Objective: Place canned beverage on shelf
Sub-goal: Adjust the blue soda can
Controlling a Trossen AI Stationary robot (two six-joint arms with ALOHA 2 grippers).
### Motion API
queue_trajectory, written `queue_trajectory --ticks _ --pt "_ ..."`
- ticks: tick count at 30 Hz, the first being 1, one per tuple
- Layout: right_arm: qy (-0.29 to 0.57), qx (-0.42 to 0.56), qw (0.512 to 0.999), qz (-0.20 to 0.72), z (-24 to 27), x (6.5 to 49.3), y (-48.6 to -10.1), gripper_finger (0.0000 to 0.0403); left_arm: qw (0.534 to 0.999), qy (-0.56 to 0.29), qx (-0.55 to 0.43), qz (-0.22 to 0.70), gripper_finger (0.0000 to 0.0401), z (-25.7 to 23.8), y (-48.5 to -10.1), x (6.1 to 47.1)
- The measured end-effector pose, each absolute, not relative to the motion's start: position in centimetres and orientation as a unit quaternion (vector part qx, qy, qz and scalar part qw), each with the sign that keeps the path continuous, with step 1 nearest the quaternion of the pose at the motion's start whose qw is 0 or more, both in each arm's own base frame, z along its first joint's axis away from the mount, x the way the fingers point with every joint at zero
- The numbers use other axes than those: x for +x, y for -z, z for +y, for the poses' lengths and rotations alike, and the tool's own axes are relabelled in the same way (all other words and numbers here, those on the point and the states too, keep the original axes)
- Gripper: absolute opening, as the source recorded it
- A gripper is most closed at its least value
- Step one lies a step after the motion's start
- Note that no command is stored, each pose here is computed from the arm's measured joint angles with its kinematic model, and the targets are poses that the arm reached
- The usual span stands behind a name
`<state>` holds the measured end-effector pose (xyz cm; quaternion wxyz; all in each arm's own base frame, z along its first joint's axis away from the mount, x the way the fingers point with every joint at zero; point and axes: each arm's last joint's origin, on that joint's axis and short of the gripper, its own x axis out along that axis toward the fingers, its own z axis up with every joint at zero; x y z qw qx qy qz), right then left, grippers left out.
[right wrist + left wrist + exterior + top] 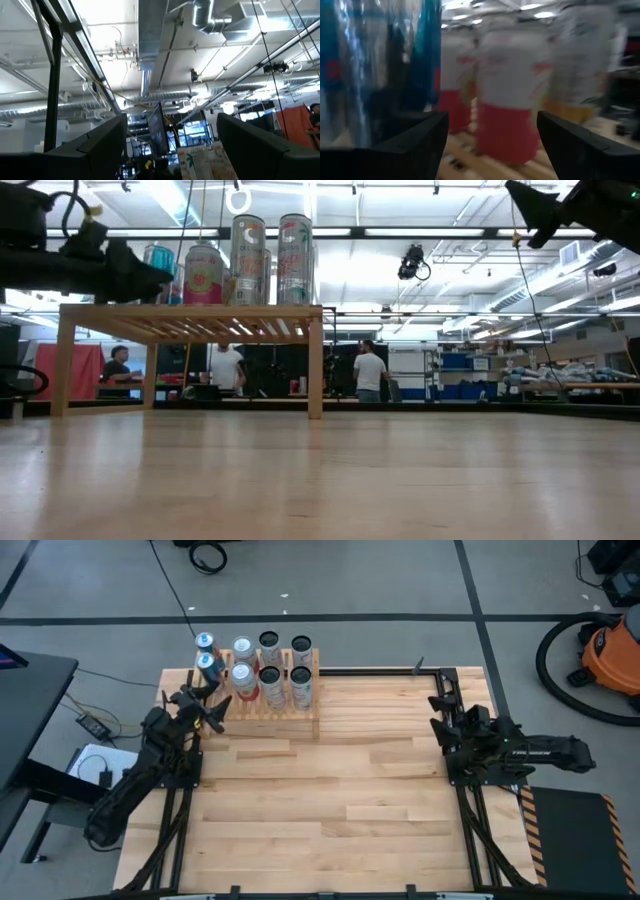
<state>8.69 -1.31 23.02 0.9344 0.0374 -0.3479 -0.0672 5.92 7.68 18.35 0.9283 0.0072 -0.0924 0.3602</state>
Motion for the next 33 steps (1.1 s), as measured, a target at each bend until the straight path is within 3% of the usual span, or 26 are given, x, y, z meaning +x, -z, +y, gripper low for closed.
queue_trajectory --ticks 8,33 --pt "0.063 0.035 0.918 -0.390 -1.2 7.5 -23.6 0.0317 0.909 -0.414 0.018 -0.051 0.0314 8.0 -17.6 5.8" --pt "0.058 0.031 0.892 -0.448 -0.9 5.8 -24.2 0.0317 0.921 -0.387 0.011 -0.041 0.0314 7.9 -17.4 5.9"
